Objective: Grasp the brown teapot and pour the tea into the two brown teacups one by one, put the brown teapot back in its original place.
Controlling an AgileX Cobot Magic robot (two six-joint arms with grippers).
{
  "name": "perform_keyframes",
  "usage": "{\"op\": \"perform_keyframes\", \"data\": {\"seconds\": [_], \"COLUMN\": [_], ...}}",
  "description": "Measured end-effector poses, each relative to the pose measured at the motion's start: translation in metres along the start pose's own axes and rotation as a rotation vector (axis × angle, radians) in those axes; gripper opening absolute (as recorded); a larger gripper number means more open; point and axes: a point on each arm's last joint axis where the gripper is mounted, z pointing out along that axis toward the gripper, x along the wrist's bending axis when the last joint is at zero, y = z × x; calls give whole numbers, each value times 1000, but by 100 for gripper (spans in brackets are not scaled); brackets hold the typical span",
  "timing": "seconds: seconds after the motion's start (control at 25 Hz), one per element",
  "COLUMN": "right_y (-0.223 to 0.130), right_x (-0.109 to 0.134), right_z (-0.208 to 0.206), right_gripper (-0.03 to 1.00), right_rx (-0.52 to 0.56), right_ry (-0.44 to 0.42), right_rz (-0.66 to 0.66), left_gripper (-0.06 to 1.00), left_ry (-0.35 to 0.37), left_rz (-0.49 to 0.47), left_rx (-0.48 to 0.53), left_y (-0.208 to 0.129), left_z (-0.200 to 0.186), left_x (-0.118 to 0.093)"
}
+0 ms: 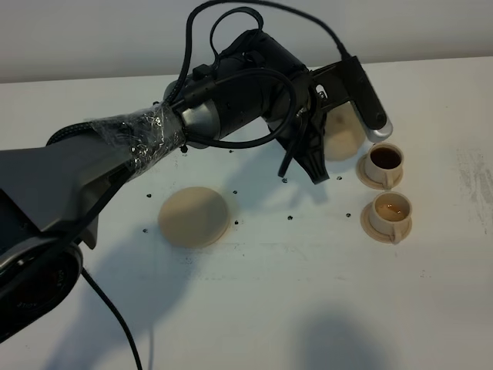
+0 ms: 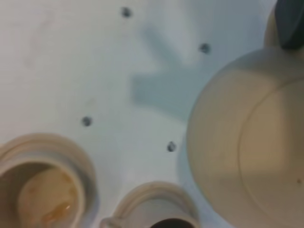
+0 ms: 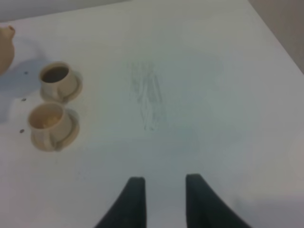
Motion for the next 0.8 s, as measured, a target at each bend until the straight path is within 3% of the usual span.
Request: {"op": "perform_keyframes", "data": {"seconds": [0.24, 0.8], "right_y": [0, 0], "right_x": [0, 0], "right_z": [0, 0], "right_gripper": [22, 22], "right_rx": [0, 0], "right_ry": [0, 0], "right_rz": [0, 0], "left_gripper": [12, 12], "left_ry": [-44, -61], "left_rz": [-99, -278], "left_rx": [-46, -82], "left_y": [1, -46], "left_z": [2, 11], "left_x": [-7, -35]}}
